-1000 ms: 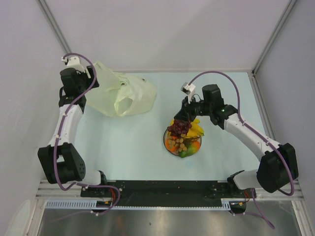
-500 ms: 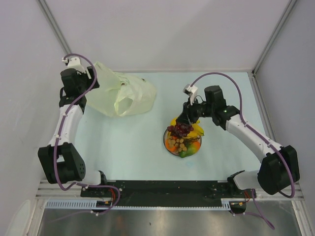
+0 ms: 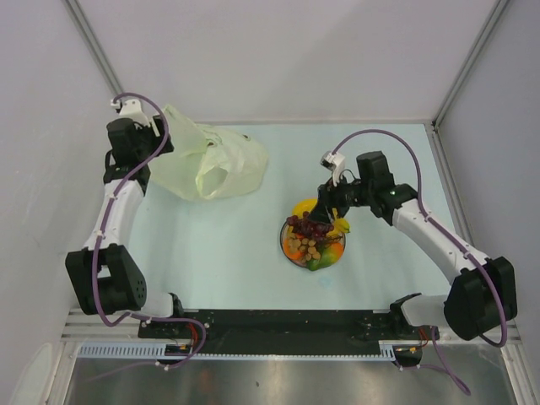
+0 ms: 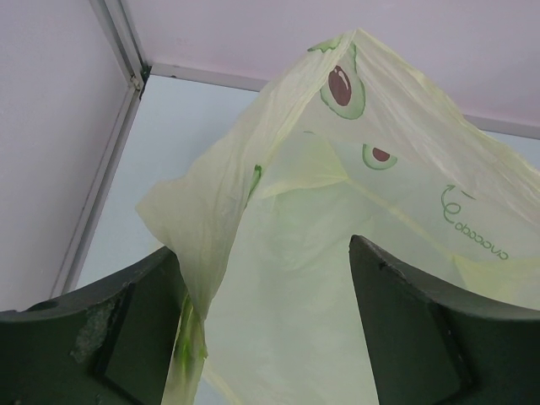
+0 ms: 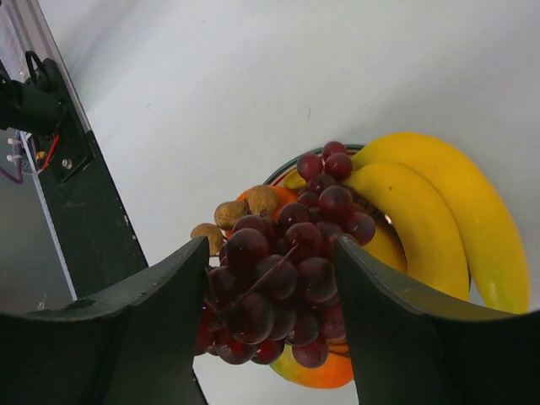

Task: Take the fake fruits out of the plastic bag
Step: Place the fake fruit on the plate.

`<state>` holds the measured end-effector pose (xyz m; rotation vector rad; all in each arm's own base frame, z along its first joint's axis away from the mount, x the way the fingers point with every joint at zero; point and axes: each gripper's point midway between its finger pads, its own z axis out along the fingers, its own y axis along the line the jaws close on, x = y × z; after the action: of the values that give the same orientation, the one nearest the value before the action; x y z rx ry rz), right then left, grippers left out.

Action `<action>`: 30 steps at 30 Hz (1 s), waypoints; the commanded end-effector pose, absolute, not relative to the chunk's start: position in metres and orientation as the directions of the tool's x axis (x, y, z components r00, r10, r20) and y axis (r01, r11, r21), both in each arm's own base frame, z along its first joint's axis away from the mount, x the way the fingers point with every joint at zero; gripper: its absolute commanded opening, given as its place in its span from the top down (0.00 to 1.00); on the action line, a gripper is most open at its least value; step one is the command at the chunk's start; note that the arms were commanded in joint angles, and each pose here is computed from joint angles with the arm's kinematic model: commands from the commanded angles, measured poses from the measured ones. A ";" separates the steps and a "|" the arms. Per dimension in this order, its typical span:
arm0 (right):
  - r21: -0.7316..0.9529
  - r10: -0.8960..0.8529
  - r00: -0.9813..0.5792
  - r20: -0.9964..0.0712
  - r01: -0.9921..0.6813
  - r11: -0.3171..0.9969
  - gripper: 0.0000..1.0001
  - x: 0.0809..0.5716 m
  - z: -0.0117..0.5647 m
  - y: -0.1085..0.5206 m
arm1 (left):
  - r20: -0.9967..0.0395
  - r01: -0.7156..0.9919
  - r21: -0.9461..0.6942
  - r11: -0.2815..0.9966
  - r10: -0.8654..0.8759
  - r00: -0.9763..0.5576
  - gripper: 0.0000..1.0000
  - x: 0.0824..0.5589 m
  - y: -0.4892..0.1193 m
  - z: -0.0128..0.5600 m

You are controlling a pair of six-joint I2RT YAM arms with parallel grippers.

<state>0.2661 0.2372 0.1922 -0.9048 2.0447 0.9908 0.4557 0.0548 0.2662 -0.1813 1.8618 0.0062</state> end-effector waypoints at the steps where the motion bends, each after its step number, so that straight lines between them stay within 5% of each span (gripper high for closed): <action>1: 0.364 -0.292 -0.525 -0.799 -0.810 0.460 0.33 0.252 0.194 0.228 | -0.951 -0.096 -0.115 0.989 -0.138 -0.277 0.20 0.459 0.044 0.265; 26: 0.371 -0.227 -0.557 -0.799 -0.753 0.543 0.29 0.255 0.169 0.201 | -0.950 -0.051 -0.108 0.993 -0.118 -0.288 0.20 0.448 0.029 0.263; 27: 0.376 -0.211 -0.554 -0.805 -0.752 0.542 0.24 0.256 0.174 0.201 | -0.950 -0.052 -0.106 0.993 -0.117 -0.290 0.20 0.448 0.029 0.263; 28: 0.390 -0.183 -0.563 -0.806 -0.738 0.551 0.02 0.257 0.181 0.200 | -0.951 -0.051 -0.103 0.993 -0.113 -0.287 0.20 0.448 0.030 0.265; 30: 0.368 -0.123 -0.524 -0.843 -0.728 0.579 0.00 0.268 0.207 0.193 | -0.956 -0.042 -0.095 0.995 -0.103 -0.275 0.20 0.448 0.029 0.271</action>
<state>0.2479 0.1965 0.1542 -0.7618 2.1586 0.9610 0.4527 0.0368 0.2461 -0.1408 1.9109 -0.0387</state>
